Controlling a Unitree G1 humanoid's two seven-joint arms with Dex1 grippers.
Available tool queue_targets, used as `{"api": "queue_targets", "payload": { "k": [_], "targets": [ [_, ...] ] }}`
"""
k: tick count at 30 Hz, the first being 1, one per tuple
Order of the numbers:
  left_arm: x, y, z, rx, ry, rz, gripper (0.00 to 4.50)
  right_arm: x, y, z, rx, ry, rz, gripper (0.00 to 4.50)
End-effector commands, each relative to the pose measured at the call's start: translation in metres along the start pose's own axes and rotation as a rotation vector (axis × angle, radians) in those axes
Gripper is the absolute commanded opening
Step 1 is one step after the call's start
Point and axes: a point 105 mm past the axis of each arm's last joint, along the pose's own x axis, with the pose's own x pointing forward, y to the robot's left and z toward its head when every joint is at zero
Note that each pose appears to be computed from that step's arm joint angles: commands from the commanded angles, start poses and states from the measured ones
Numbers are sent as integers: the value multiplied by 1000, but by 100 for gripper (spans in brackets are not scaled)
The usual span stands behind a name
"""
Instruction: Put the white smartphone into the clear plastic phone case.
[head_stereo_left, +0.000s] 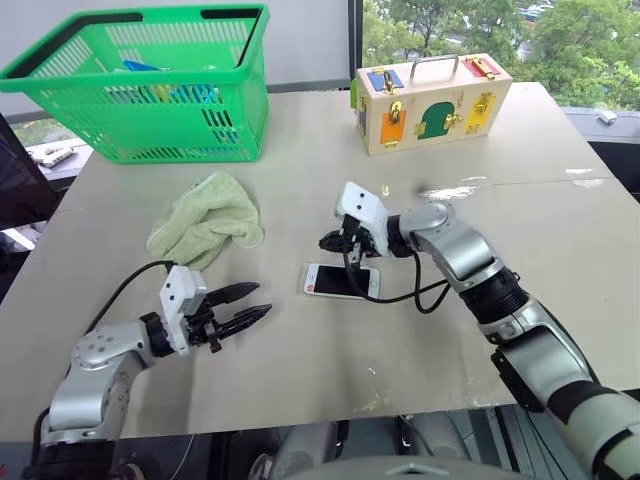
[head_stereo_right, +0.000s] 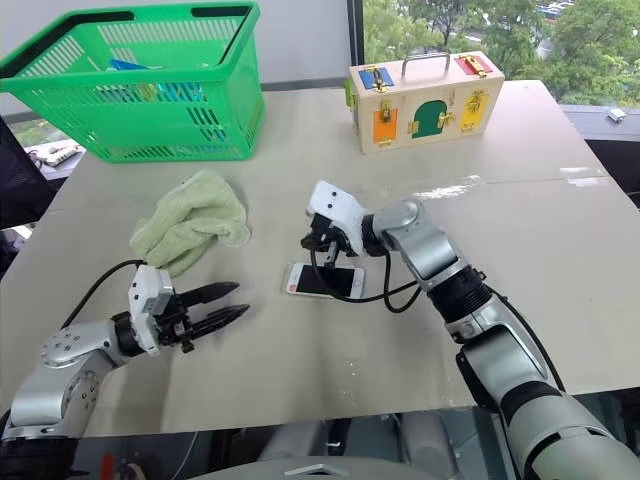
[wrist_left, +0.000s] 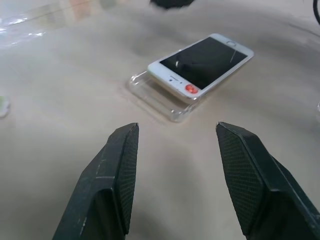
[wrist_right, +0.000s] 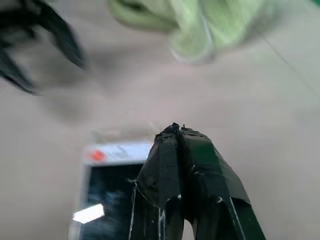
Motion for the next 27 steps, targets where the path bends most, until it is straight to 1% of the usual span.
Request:
{"api": "queue_targets", "payload": {
  "k": [1, 3, 7, 11, 17, 23, 27],
  "targets": [
    [-5, 3, 10, 45, -21, 6, 250, 3, 19, -2, -4, -4, 77, 0],
    [-6, 2, 9, 45, -21, 6, 250, 8, 30, -16, 18, 28, 123, 0],
    [-6, 0, 10, 43, -21, 7, 250, 21, 39, -41, 61, 95, 141, 0],
    [-5, -1, 11, 42, -22, 8, 250, 26, 39, -73, 70, 238, 124, 0],
    [-3, -2, 12, 40, -23, 10, 250, 27, 42, -94, 124, 312, 138, 0],
    [2, -4, 12, 37, -23, 3, 250, 29, 48, -116, 195, 351, 141, 0],
    [2, -4, 14, 39, -22, 1, 250, 28, 48, -124, 224, 366, 123, 0]
  ]
}}
